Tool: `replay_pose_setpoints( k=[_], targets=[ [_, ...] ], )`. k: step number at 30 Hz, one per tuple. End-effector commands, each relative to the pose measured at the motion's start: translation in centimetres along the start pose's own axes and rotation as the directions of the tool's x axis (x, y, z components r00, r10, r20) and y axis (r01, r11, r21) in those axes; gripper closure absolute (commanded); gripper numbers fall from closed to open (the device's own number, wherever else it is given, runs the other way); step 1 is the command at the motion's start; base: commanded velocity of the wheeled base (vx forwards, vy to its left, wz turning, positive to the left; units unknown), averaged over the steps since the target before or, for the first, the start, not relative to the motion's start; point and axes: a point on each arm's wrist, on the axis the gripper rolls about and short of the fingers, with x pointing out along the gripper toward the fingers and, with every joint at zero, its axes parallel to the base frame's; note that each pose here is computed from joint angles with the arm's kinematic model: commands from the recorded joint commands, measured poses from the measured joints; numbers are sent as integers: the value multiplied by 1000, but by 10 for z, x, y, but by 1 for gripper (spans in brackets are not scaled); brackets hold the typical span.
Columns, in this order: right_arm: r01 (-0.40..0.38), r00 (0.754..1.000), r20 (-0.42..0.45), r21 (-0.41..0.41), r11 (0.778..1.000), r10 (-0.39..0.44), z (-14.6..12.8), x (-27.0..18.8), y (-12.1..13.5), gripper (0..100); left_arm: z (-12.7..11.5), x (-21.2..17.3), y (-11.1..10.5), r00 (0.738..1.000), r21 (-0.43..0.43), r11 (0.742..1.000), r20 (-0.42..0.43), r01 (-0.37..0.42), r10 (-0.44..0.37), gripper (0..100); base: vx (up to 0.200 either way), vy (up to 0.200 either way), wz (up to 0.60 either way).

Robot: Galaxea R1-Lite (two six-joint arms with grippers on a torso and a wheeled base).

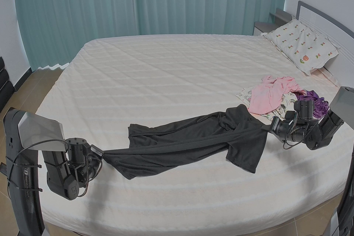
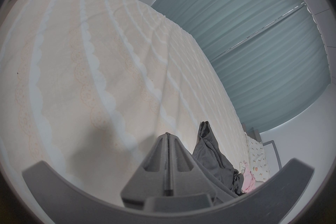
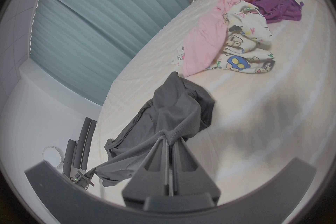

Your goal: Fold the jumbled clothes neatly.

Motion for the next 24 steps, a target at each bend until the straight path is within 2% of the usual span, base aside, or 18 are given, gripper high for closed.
replay_pose_setpoints(
  k=[1, 5, 6, 9, 14, 16, 20, 24],
  targets=[
    [-23, 1000, 21, -19, 1000, 23, 15, 11, 9, 100, -1, 1, 2, 1000, 4, 1000, -4, -6, 6, 100, 0, 0, 0],
    [11, 999, -34, -9, 1000, -11, 8, 27, 4, 100, -1, 1, 1, 1000, 4, 1000, -2, -4, 4, 100, 0, 0, 0],
    [25, 998, -50, -15, 1000, -25, 2, 37, -1, 0, -1, 1, 1, 1000, 4, 1000, -2, -4, 4, 100, 0, 0, 0],
    [67, 997, -30, -24, 997, -68, -4, 47, -9, 0, -1, 2, 2, 1000, 4, 1000, -3, -5, 5, 100, 0, 0, 0],
    [34, 996, 83, -35, 999, -31, 6, 44, -13, 0, -2, 2, 3, 1000, 6, 1000, -4, -8, 8, 100, 0, 0, 0],
    [38, 995, 94, -28, 999, -36, 7, 35, -18, 0, -2, 2, 3, 1000, 6, 1000, -4, -8, 8, 100, 0, 0, 0],
    [31, 999, 45, -18, 999, -31, -3, 18, -15, 0, -2, 2, 3, 1000, 6, 1000, -4, -8, 8, 100, 0, 0, 0],
    [19, 998, -63, -3, 1000, -19, -28, 3, -18, 0, -2, 2, 3, 1000, 6, 1000, -4, -8, 8, 100, 0, 0, 0]
  ],
)
